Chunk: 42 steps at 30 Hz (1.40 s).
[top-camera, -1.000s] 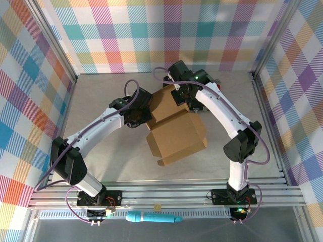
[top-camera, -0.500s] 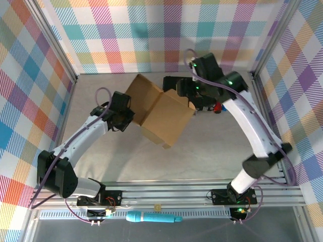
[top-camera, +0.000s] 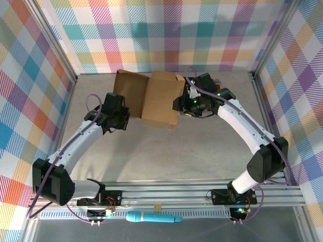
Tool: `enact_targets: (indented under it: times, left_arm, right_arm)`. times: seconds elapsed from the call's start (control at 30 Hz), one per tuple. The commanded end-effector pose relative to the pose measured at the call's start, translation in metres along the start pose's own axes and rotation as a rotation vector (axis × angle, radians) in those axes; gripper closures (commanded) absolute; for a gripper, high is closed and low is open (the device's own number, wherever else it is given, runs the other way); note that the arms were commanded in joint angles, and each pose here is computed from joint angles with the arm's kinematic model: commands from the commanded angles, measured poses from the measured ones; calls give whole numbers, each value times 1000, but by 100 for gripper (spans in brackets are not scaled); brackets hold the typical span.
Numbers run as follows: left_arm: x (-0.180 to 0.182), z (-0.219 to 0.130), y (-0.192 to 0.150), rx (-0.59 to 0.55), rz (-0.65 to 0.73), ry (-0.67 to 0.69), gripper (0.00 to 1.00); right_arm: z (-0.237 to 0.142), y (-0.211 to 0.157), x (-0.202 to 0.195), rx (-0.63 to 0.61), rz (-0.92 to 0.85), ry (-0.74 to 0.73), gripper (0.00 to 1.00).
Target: Fold the paper box
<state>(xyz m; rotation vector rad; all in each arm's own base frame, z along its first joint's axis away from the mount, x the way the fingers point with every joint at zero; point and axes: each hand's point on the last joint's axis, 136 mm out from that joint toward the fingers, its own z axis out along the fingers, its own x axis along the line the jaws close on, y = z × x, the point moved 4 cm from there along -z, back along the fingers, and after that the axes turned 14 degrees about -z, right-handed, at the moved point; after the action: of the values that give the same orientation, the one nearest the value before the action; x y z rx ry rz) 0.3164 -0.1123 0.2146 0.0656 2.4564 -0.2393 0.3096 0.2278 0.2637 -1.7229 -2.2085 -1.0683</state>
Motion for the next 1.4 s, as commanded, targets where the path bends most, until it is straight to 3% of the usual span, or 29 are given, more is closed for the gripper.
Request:
enact_targets:
  times: [0.0,0.17,0.3,0.4,0.43,0.5,0.53,0.73,0.87,1.03,1.23,1.37]
  left_arm:
    - [-7,-6,0,27,-44,-40,100]
    - [-7,-1,-3,45,-48,-37,100]
    - [-8,7,-8,85,-45,-29,100]
    - [-8,9,-12,109,-31,-26,99]
    - [-8,9,-13,120,-23,-26,87]
    - [-8,10,-19,169,-1,-32,57]
    - [-8,9,-22,198,17,-27,49]
    - [3,-41,-12,146,201,20,29]
    - [5,-57,-5,140,350,25,30]
    - [-32,-60,-5,76,615,46,34]
    - [-73,-39,-13,65,696,13,37]
    - [-90,-22,-20,78,738,-23,39]
  right_arm:
    - [-6,13,16,-55,-21,111,38]
    - [12,21,23,-26,-25,194,52]
    - [22,24,16,11,-35,150,64]
    - [23,28,6,49,-72,45,90]
    - [21,29,2,59,-97,-8,99]
    - [14,32,-5,75,-149,-95,100]
    - [10,33,-9,82,-181,-135,100]
    - [-14,29,-21,152,-349,-284,100]
    - [-25,19,-24,219,-410,-314,100]
    - [-45,6,-13,214,-456,-273,100]
    - [-65,-19,-1,265,-504,-263,100]
    - [-71,-37,-17,321,-549,-374,100]
